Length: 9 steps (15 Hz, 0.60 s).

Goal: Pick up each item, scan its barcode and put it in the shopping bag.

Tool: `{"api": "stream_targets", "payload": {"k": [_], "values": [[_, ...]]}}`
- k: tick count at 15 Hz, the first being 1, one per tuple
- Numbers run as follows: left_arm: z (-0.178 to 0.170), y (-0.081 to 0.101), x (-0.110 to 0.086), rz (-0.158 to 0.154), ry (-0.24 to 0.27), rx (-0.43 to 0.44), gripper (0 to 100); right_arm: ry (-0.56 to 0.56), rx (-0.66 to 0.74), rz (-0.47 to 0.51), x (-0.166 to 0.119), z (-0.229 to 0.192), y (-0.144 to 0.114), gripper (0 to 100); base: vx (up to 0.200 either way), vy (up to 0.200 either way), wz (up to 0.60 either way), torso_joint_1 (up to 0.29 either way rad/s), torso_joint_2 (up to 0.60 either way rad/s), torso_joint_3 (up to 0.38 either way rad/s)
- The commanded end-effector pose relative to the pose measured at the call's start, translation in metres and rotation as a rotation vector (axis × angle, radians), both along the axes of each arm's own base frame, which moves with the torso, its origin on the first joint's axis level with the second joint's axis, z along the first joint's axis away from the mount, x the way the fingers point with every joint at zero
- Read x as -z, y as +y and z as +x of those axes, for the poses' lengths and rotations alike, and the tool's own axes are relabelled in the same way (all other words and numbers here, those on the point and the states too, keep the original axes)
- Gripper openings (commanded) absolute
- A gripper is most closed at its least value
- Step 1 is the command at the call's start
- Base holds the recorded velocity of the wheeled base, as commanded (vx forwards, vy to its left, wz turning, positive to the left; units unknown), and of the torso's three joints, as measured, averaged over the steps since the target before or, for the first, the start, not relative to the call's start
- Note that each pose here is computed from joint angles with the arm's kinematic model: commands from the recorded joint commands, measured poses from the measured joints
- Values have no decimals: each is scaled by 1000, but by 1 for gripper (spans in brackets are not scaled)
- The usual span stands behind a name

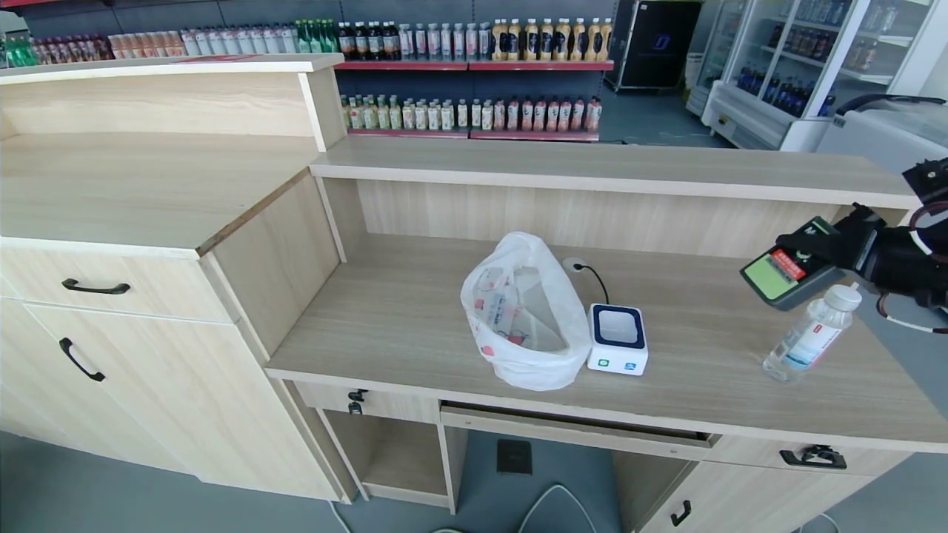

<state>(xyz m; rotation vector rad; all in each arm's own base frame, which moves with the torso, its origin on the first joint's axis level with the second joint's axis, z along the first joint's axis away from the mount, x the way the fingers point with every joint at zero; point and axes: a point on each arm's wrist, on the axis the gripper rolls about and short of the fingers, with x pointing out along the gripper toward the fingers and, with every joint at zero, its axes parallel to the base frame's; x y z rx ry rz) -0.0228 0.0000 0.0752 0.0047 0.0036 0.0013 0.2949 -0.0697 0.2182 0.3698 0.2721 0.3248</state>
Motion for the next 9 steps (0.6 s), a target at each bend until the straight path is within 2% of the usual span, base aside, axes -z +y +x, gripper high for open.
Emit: {"api": "stream_targets", "payload": {"k": [1, 6, 9], "values": [[0, 0, 0, 0, -1, 0, 100, 99, -30, -60, 44, 12, -4, 0, 0, 0, 0, 0, 0, 0], [0, 0, 0, 0, -1, 0, 100, 101, -51, -60, 60, 25, -7, 0, 0, 0, 0, 0, 0, 0], [0, 0, 0, 0, -1, 0, 100, 91, -71, 8, 52, 39, -8, 0, 0, 0, 0, 0, 0, 0]]}}
